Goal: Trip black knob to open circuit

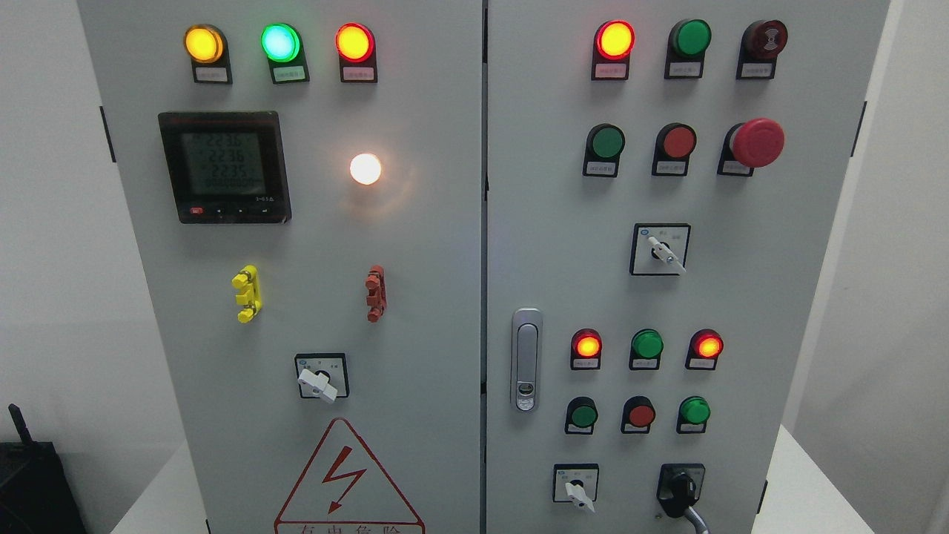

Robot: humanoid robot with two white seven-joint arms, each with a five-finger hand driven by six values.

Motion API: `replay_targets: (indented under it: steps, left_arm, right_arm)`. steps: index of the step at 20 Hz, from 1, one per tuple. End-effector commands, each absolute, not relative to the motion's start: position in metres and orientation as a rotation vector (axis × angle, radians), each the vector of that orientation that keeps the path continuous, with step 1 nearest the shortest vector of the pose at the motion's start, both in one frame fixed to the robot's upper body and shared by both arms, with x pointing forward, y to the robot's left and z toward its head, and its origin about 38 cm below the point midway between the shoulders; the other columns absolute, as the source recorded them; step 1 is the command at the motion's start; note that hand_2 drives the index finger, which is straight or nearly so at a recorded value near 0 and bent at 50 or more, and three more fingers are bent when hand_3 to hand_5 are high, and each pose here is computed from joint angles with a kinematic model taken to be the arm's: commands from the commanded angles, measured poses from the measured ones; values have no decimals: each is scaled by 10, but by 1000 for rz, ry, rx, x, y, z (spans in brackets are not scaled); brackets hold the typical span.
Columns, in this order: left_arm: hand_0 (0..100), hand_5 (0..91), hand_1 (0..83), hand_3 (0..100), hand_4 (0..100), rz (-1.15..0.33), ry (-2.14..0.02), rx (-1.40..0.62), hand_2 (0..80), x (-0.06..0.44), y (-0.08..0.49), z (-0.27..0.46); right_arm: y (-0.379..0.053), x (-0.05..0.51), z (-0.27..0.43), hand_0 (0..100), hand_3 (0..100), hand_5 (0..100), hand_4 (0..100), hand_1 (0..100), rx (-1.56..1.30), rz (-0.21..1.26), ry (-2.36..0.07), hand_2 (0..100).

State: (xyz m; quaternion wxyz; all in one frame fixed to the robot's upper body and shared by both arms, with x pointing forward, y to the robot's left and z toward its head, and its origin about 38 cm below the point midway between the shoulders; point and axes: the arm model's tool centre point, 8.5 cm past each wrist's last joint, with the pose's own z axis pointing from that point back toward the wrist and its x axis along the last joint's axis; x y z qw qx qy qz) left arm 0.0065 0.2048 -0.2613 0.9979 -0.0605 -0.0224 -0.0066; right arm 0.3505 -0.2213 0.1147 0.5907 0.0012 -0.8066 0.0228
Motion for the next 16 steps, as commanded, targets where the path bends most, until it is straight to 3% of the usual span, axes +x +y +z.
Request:
replay_targets:
  steps: [1,16]
  left_arm:
    - [120,0,389,0,0,-15,-61,-120,0,12,205,-262]
    - [120,0,389,0,0,-15,-61,-120,0,12,205,-262]
  right_arm:
    - [-220,350,117,0,1000,1000,1000,0,9,65,-1885,104]
    - [-214,350,118,0,1000,1000,1000,0,24,73,-1890,108]
